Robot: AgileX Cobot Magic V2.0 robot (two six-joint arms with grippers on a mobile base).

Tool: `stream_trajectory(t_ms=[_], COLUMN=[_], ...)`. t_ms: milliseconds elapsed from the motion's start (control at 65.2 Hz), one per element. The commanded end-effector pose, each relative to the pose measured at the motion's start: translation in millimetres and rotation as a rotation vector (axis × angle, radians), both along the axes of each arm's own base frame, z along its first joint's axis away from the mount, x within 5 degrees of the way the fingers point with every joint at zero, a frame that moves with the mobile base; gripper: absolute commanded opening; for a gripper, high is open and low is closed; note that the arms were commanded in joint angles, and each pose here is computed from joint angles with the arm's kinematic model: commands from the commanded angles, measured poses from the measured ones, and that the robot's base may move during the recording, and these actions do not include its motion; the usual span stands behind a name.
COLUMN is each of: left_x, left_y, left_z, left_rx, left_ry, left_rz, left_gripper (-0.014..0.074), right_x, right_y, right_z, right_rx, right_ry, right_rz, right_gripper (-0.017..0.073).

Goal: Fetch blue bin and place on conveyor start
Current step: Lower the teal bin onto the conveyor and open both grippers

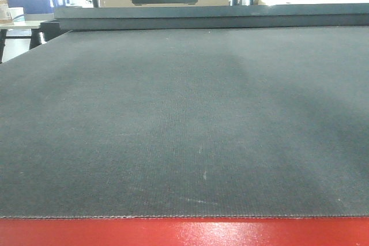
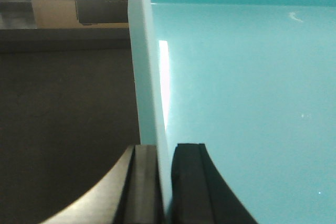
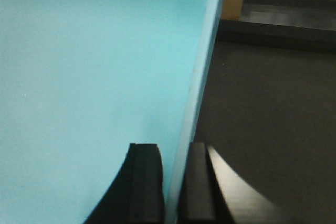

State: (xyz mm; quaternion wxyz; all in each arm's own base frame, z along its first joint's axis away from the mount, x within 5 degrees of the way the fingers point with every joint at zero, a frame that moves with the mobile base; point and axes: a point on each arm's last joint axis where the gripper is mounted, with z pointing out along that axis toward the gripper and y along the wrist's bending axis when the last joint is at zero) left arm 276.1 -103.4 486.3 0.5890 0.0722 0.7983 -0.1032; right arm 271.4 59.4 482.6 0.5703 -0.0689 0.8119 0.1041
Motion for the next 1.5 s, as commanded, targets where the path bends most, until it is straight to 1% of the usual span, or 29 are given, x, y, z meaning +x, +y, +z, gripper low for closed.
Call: stream_trajectory(t_ms=[0, 46, 138, 261, 368, 445, 522, 645, 691, 783, 890, 982, 1074, 1197, 1350, 1381, 1427, 1458, 1488], left_x=[-2.9, -2.9, -4.5, -12.4, -17.9, -20.1, -18.7, -14.4, -12.2, -8.1, -1.5, 8.2, 18.6, 30.5, 35.1, 34.7, 34.2, 34.1, 33.9], left_y=[-1.4, -1.4, -0.1, 4.8, 6.9, 7.7, 7.3, 4.5, 2.8, -0.1, -3.7, -8.0, -12.1, -13.9, -12.6, -12.4, -11.9, -11.8, -11.7], left_z=[9.7, 9.7, 8.3, -0.1, -14.0, -28.4, -45.3, -84.5, -98.6, -126.8, -156.6, -174.8, -188.9, -203.9, -213.4, -213.7, -214.2, -214.3, -214.4], left_rx=[-0.029, -0.029, -0.019, 0.011, 0.039, 0.069, 0.095, 0.130, 0.133, 0.138, 0.143, 0.156, 0.177, 0.185, 0.194, 0.196, 0.201, 0.202, 0.203], left_ry=[-0.068, -0.068, -0.038, 0.090, 0.246, 0.353, 0.415, 0.500, 0.514, 0.516, 0.515, 0.522, 0.535, 0.563, 0.597, 0.602, 0.609, 0.611, 0.614], left_rz=[-0.018, -0.018, -0.011, 0.013, 0.029, 0.040, 0.044, 0.038, 0.031, 0.015, -0.001, -0.009, -0.013, -0.006, 0.004, 0.005, 0.007, 0.007, 0.008], left_gripper=[-0.0111, -0.0111, -0.0111, -0.0111, -0.0111, -0.0111, -0.0111, -0.0111, -0.0111, -0.0111, -0.0111, -0.0111, -0.0111, -0.0111, -0.0103, -0.0090, -0.0035, -0.0001, 0.0066], right_x=[-3.0, -2.8, -6.1, -14.0, -21.6, -23.4, -21.9, -16.3, -12.1, -4.7, 6.0, 19.8, 31.6, 43.3, 49.9, 49.9, 49.6, 49.6, 49.3], right_y=[-0.3, -0.3, -0.4, -0.5, 0.5, 1.1, 1.5, 4.7, 5.7, 6.2, 7.2, 9.4, 11.4, 13.3, 14.7, 14.7, 14.7, 14.7, 14.6], right_z=[9.3, 9.9, 7.7, -2.7, -17.0, -29.0, -44.3, -75.9, -90.1, -116.1, -143.8, -165.2, -180.1, -197.3, -211.9, -212.1, -212.3, -212.3, -211.7], right_rx=[0.005, 0.007, -0.002, -0.041, -0.064, -0.074, -0.084, -0.060, -0.046, -0.038, -0.039, -0.045, -0.049, -0.055, -0.064, -0.064, -0.065, -0.065, -0.064], right_ry=[-0.076, -0.083, -0.038, 0.125, 0.290, 0.371, 0.428, 0.490, 0.492, 0.494, 0.521, 0.561, 0.588, 0.621, 0.666, 0.667, 0.672, 0.672, 0.670], right_rz=[0.005, 0.004, 0.012, 0.033, 0.061, 0.072, 0.073, 0.079, 0.072, 0.054, 0.037, 0.029, 0.023, 0.017, 0.016, 0.016, 0.016, 0.016, 0.016], right_gripper=[-0.0153, -0.0153, -0.0153, -0.0153, -0.0153, -0.0153, -0.0153, -0.0153, -0.0153, -0.0153, -0.0153, -0.0153, -0.0153, -0.0153, -0.0146, -0.0123, -0.0079, -0.0031, 0.0047])
